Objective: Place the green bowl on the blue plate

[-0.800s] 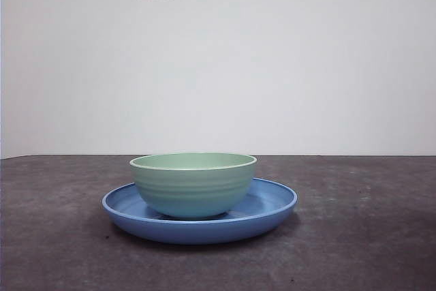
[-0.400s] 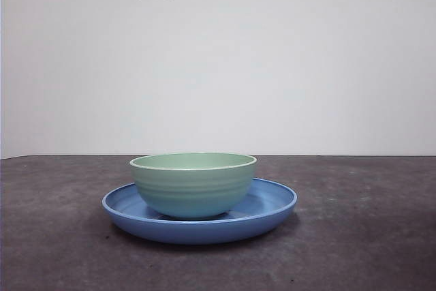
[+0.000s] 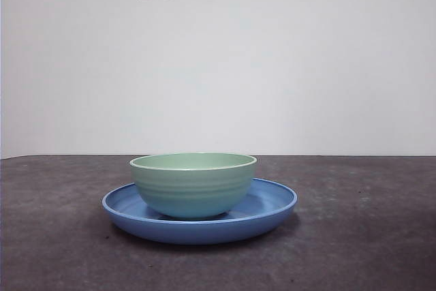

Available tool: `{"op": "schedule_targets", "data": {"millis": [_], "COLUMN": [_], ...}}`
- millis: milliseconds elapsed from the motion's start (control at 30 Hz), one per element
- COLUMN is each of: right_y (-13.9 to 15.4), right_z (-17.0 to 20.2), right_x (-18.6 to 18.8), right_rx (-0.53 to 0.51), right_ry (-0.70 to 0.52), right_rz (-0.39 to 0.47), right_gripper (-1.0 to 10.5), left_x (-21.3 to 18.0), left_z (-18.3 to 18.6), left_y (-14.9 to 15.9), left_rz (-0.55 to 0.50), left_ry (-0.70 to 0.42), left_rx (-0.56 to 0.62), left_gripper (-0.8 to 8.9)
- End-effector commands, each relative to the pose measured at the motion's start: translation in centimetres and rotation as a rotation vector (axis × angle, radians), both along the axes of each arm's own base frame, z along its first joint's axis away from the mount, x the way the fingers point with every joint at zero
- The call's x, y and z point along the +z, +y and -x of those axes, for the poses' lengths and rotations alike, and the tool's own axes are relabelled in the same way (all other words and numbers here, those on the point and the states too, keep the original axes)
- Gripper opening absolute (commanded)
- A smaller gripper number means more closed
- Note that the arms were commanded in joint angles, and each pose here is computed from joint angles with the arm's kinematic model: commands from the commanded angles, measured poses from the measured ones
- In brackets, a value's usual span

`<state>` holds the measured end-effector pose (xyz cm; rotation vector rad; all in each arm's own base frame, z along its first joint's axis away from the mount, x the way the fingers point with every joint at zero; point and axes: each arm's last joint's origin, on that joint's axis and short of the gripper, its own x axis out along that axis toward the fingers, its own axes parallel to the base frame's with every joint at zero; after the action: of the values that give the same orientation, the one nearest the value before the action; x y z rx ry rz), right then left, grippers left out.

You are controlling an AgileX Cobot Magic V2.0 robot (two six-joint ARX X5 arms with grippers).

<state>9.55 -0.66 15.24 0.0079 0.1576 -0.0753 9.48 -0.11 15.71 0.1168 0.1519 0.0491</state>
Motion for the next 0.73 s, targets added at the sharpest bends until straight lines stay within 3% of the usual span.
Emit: {"op": "schedule_targets", "data": {"millis": [33, 733], "right_y": [-0.03, -0.03], "right_z": [-0.03, -0.04], "right_x": [-0.09, -0.01], "right_rx": [-0.006, -0.007], "right_ry": [-0.004, -0.010], "right_rz": [0.012, 0.013], "right_gripper": [0.4, 0.4], "left_x": [-0.76, -0.76], "left_z": [-0.08, -0.08], "left_y": [-0.01, -0.01], "left_rz": [-0.008, -0.008], "left_ry": [0.028, 0.028], "left_rx": [-0.006, -0.006], "left_gripper": [0.19, 0.19]}}
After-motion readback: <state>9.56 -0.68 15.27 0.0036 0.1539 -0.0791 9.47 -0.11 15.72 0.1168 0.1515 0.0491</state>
